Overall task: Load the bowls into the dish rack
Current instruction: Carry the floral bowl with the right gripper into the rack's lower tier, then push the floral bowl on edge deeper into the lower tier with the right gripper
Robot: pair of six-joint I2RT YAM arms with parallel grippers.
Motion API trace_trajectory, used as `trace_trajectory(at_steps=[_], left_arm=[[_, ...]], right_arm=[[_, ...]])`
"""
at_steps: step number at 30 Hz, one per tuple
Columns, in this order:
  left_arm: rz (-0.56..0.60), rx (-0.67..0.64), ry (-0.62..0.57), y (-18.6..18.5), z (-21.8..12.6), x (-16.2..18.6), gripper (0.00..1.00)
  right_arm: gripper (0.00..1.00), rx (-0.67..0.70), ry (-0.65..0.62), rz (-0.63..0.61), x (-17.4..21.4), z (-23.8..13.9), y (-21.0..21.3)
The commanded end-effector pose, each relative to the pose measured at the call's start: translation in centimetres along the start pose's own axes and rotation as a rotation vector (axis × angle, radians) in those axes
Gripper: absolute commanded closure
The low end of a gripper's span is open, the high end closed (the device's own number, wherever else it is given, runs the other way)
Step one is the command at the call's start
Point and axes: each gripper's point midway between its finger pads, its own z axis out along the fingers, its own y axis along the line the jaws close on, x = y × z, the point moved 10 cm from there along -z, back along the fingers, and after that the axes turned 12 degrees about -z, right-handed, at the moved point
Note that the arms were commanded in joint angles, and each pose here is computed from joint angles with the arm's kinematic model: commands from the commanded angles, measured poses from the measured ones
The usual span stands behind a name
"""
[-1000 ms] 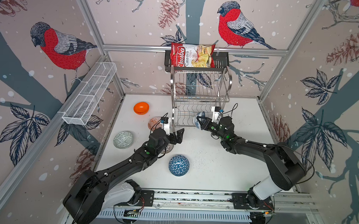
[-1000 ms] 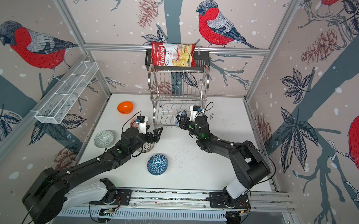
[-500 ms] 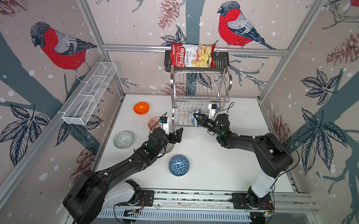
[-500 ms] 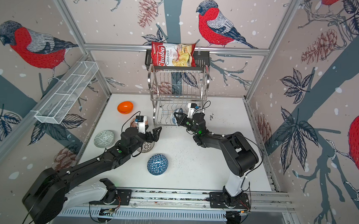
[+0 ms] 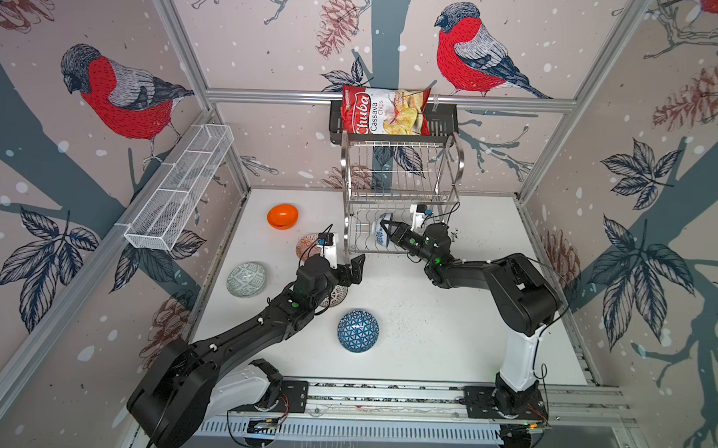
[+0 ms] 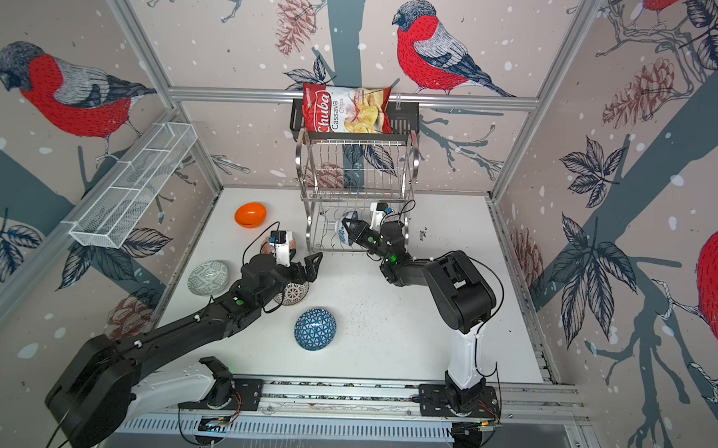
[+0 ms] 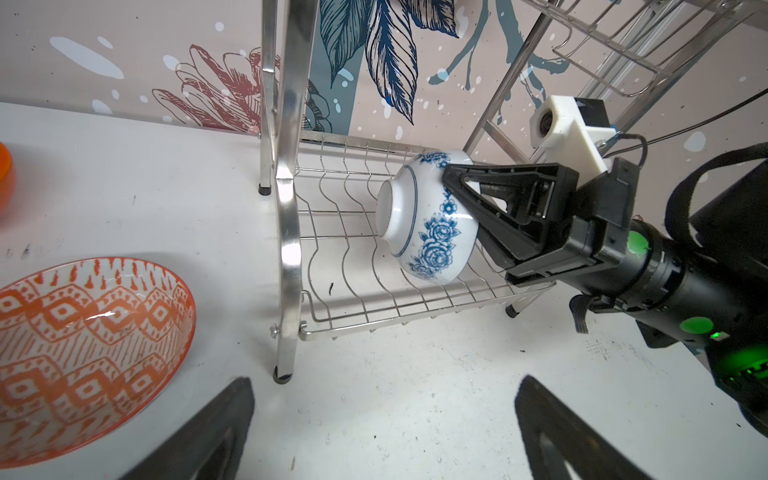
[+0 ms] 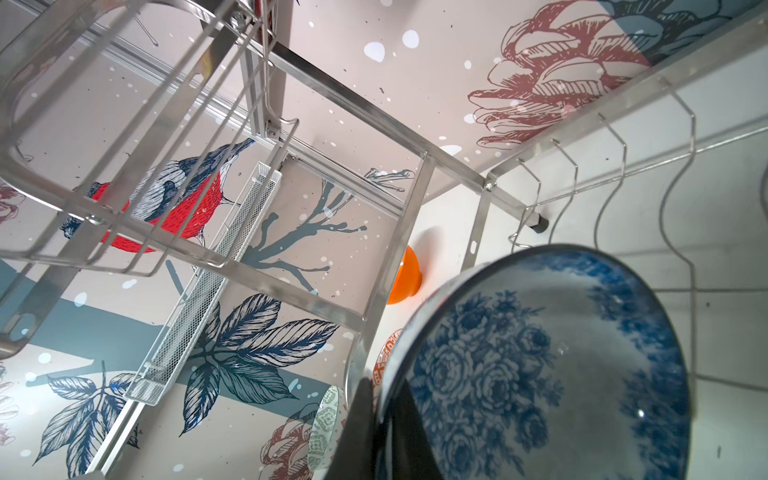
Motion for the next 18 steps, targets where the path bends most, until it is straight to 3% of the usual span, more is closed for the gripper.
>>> trace_trajectory(at_steps=[1,18], left_arm=[[-0.029,0.018,-0.029,0.0,0.2,-0.4,0.02],[-0.021,0.009,-0.041,0.1,0.5,-0.5,0.02]], right_arm=[[1.0,-0.105,-0.065,-0.009,-1.4,0.6,1.3],[1.0,-0.157,-0.073,0.064,-1.5,4.9,-0.6]])
